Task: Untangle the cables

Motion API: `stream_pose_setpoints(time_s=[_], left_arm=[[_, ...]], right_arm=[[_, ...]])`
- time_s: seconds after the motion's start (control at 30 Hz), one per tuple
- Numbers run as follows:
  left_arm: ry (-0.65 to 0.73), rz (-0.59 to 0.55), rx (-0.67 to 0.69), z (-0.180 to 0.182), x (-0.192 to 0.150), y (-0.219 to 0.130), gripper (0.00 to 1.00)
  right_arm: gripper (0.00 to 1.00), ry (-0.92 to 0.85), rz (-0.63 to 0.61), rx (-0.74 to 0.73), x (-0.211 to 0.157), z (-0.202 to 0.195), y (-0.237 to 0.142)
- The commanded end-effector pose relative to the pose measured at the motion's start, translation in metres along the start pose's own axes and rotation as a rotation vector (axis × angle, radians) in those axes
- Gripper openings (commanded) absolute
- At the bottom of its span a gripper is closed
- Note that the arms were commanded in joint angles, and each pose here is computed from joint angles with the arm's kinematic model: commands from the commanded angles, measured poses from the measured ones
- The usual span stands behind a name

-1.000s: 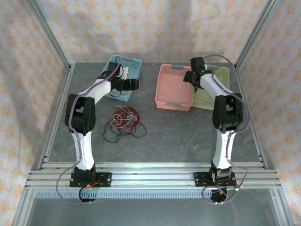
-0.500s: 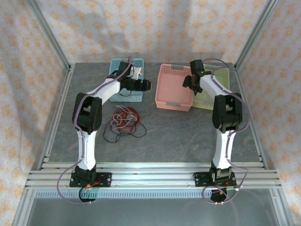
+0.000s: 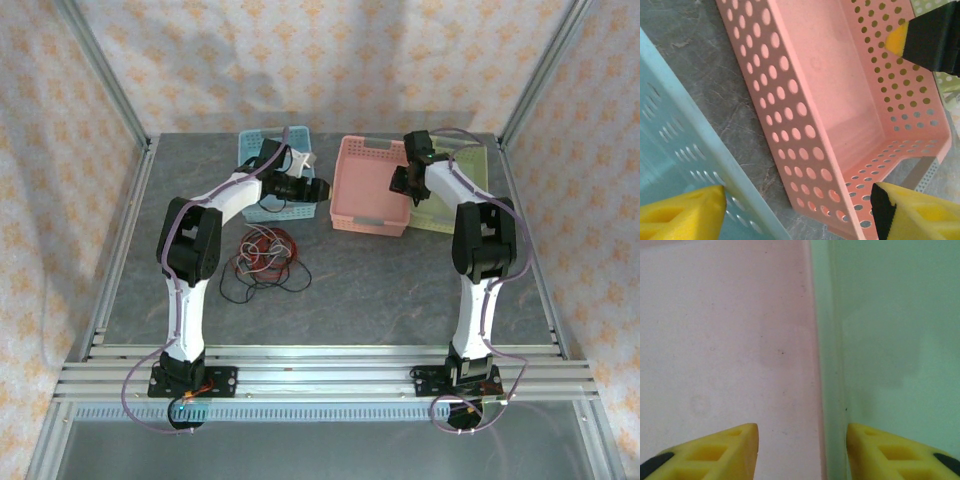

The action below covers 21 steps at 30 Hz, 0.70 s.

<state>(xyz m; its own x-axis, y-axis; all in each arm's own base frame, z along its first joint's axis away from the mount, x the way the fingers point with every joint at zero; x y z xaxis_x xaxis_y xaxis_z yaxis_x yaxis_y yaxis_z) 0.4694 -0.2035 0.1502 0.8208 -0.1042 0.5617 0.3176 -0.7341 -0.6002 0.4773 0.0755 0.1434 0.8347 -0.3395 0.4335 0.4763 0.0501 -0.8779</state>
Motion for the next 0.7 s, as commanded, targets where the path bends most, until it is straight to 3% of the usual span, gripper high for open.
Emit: stream_pose_setpoints(time_s=[0.0, 0.27, 0.67], left_arm=[[0.075, -0.026, -0.083, -0.028, 0.008, -0.008, 0.76], [0.127, 0.014, -0.142, -0.041, -0.002, -0.006, 0.75], [0.162, 0.040, -0.159, -0.049, -0.003, -0.006, 0.73]], right_arm=[[0.43, -0.027, -0.050, 0.047, 0.017, 0.011, -0.009], [0.32, -0.092, -0.086, 0.035, 0.031, 0.016, 0.001], [0.32, -0.156, -0.063, 0.203, 0.038, 0.040, 0.011]])
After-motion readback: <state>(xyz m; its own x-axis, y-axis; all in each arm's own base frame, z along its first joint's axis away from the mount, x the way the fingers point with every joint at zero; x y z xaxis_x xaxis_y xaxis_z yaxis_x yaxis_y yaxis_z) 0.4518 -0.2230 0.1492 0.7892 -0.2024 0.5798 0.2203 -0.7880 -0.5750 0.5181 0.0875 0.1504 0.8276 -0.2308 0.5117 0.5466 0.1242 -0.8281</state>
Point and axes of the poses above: each hand's point on the last joint's axis, 136 mm out from that joint toward the fingers, its own y axis out along the fingers, its own z axis along the line the jaws close on, x = y × z, the point moved 7 cm from there along -y, back along the fingers, and after that the axes turned 5 degrees about y, right-handed, at the moved point
